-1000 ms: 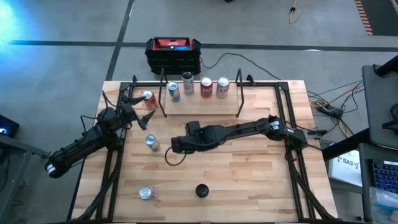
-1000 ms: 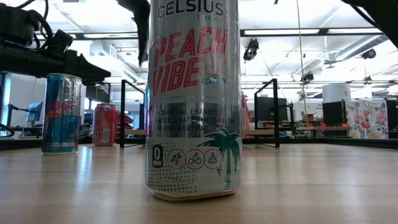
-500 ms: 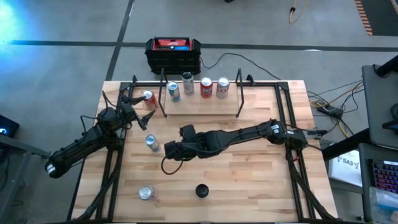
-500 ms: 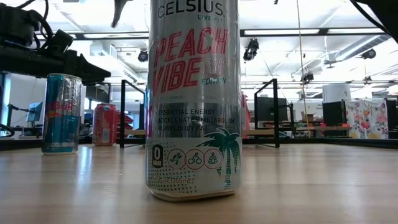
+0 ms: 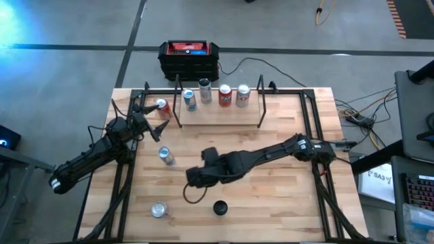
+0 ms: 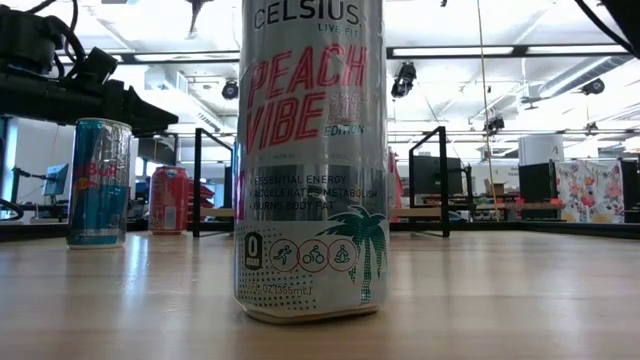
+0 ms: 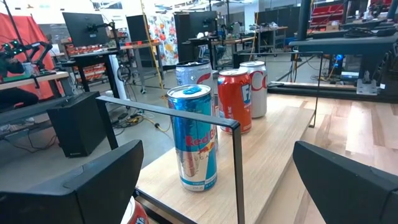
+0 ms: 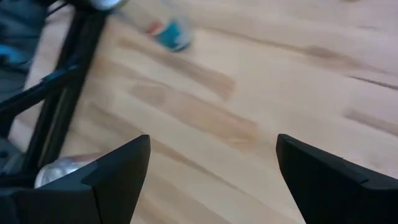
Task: Place canned beverage on shelf
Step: Put the red and silver soda can on the shelf aligned with the other red and silver soda can
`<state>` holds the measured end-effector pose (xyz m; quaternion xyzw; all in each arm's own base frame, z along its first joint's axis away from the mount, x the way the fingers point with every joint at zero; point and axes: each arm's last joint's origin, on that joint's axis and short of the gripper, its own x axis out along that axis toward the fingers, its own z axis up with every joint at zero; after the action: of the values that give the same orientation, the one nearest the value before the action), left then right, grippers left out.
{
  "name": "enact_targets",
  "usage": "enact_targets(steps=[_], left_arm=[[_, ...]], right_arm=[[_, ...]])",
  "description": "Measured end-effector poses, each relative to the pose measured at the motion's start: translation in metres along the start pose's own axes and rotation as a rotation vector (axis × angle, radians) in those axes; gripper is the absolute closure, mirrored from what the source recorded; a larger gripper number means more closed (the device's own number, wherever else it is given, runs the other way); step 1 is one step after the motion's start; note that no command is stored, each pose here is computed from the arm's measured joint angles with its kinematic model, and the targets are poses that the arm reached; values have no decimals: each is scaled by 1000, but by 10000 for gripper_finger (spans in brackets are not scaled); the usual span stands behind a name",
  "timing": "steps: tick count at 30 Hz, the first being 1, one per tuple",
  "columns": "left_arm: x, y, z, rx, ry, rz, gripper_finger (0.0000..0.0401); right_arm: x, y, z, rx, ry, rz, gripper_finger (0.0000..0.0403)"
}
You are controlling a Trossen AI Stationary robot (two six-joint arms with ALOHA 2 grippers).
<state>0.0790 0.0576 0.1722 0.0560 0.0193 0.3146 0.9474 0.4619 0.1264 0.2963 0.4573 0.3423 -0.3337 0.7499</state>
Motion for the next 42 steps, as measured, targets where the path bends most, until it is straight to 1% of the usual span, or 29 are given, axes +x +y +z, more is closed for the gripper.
enact_targets(steps=[1,4,8,11,14,18,21,24,28,32,34,39,42], left_arm=[[0,0,0,0,1,0,3],[0,0,0,0,1,0,3],[0,0,0,0,1,0,3],[0,0,0,0,1,0,3],[0,0,0,0,1,0,3],[0,0,0,0,1,0,3],[0,0,0,0,1,0,3],[0,0,0,0,0,0,3],[0,0,0,0,1,0,3],[0,0,0,0,1,0,3],[0,0,0,0,0,0,3],[0,0,0,0,1,0,3],[0,0,0,0,1,0,3]], right_arm=[[-5,-4,2,15,1,-29,71],[-14,-12,5,7,-13,-103,71],[-26,-16,3,-32,-55,-128,71],[-46,-16,3,-75,-58,-87,71],[-61,-12,1,-117,-88,-4,72],[-68,-14,-2,-210,-97,57,72],[-74,-18,0,-251,-101,112,73],[-77,-29,2,-270,-103,178,75],[-79,-53,2,-264,-104,277,76],[-83,-84,3,-225,-161,375,76],[-81,-102,2,-232,-207,397,76],[-74,-142,0,-294,-305,447,76],[-67,-172,0,-316,-325,438,76]])
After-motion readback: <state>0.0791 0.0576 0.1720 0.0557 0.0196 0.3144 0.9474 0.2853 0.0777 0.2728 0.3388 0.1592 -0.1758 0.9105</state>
